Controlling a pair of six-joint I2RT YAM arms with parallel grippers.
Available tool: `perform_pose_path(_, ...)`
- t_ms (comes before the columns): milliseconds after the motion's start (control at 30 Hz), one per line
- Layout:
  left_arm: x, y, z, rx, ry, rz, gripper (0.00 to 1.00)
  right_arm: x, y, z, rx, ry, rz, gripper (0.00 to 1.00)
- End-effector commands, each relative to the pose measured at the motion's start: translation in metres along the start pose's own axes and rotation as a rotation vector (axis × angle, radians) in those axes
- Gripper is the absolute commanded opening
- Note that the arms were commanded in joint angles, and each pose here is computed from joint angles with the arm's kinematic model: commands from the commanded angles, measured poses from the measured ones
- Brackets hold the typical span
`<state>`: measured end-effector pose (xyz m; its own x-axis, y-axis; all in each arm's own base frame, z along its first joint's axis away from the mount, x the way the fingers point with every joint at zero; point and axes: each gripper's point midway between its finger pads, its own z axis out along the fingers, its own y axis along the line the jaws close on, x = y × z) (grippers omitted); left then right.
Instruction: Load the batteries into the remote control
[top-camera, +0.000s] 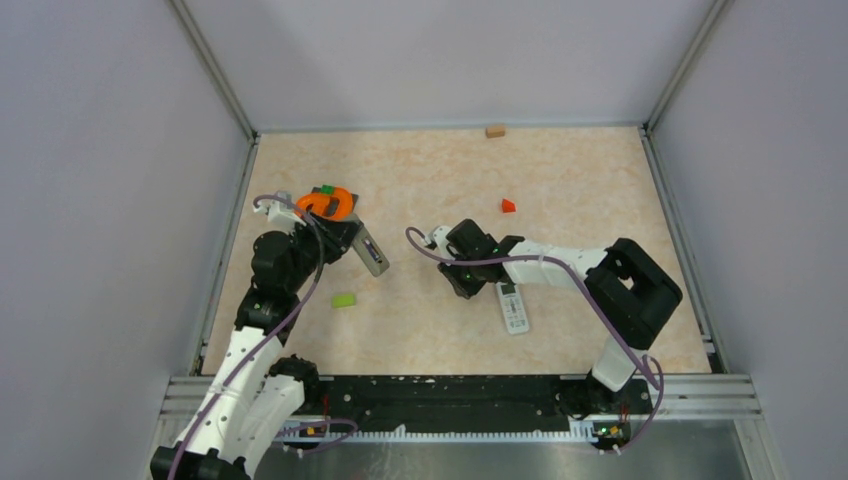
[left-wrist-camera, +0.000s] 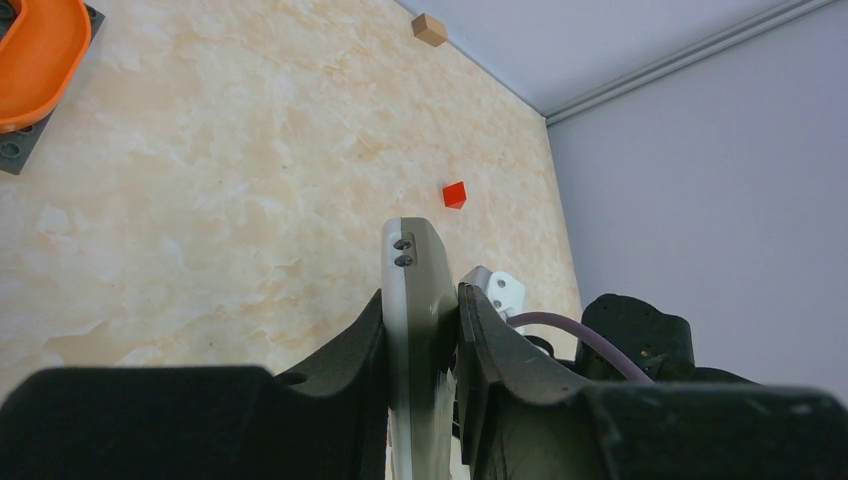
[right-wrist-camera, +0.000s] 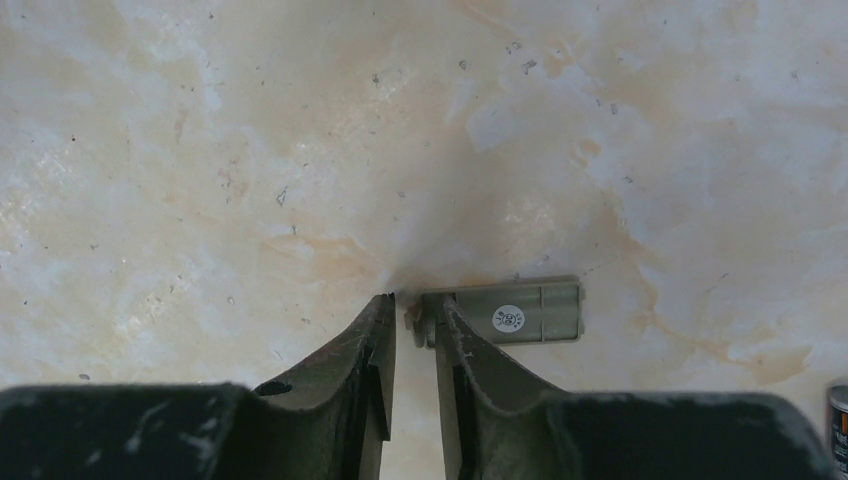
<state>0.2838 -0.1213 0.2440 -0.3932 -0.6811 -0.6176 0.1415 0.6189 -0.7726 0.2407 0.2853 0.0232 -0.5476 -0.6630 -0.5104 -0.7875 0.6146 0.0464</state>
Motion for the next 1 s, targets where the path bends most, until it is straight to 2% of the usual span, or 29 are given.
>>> perform_pose_path(0,-0.020,-0.019,-0.004,0.054,-0.068,0.030,0.00,-0.024,0.004,-0.017,0.012,-0.074,-0.004,0.25)
perform_pose_path(300,-0.019,-0.018,-0.004,0.055,-0.068,0.029,0.00,-0.019,0.002,-0.014,0.026,-0.050,0.010,0.23)
perform_pose_path(700,-0.020,-0.019,-0.004,0.059,-0.071,0.029,0.00,-0.024,0.006,-0.023,0.028,-0.067,-0.002,0.26)
perform_pose_path(967,-0.021,-0.020,-0.004,0.061,-0.071,0.028,0.00,-0.016,0.008,-0.010,0.019,-0.032,-0.002,0.21)
